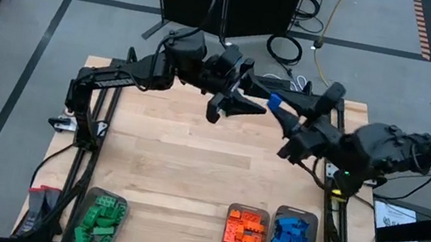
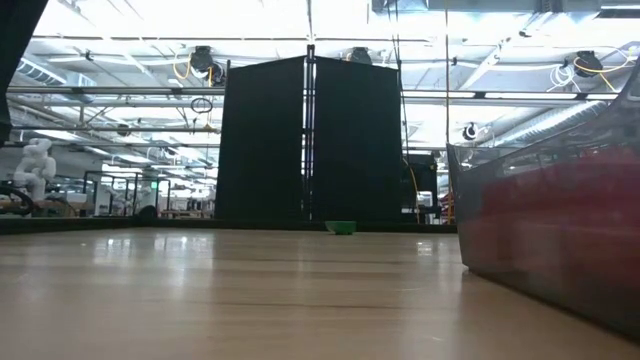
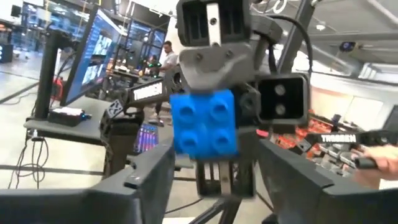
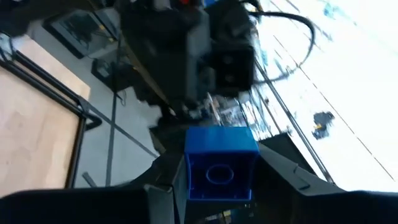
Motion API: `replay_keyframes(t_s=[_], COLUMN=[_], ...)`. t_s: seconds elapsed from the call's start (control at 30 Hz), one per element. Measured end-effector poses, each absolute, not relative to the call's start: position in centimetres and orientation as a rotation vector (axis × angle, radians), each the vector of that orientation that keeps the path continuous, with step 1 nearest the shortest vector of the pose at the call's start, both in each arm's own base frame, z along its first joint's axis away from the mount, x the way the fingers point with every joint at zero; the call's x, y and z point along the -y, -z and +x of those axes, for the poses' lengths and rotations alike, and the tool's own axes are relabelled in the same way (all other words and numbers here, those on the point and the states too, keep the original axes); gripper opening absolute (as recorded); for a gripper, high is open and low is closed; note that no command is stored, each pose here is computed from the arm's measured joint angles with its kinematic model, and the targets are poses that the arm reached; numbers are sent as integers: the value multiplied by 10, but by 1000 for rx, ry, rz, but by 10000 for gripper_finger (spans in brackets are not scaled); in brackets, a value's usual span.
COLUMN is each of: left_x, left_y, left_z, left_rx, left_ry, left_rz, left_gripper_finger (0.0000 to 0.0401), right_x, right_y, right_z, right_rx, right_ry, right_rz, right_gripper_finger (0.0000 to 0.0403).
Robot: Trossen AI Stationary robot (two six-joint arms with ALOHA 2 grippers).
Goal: Sort blocks
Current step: Put the blue game piece into the right black bin
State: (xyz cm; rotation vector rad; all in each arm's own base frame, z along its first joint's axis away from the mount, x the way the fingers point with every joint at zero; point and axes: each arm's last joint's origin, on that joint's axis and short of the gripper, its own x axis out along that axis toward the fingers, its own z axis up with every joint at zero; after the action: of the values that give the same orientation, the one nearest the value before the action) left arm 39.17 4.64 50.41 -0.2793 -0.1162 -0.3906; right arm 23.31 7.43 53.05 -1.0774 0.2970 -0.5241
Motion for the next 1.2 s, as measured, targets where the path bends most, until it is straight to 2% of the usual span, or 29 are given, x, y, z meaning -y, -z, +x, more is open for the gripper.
replay_keyframes(t_s=[0.17,0.33,0.4,0.53,0.7,0.93,1.1,1.2], left_x=[-57,-75,-82,-91,-98,-111,-121,-126], left_y=[-497,-487,-483,-476,-469,-461,-456,-451], left_z=[391,388,386,383,381,376,372,369], left_rx=[53,-49,-88,-150,-209,-268,-317,-367], left_ry=[363,318,295,259,189,53,-3,-38], left_rz=[-271,-304,-321,-321,-306,-265,-244,-244], left_gripper_finger=[253,256,257,257,257,257,257,258], right_x=[-85,-95,-97,-103,-125,-144,-168,-179], right_y=[-533,-509,-493,-456,-399,-332,-293,-276], right_z=[209,168,154,145,160,145,145,146], right_rx=[-351,-371,-347,-445,-601,-728,-855,-864], right_ry=[618,677,605,528,460,501,399,330], right_rz=[-1007,-769,-599,-242,-42,261,508,617], right_gripper_finger=[120,120,120,120,120,120,120,120])
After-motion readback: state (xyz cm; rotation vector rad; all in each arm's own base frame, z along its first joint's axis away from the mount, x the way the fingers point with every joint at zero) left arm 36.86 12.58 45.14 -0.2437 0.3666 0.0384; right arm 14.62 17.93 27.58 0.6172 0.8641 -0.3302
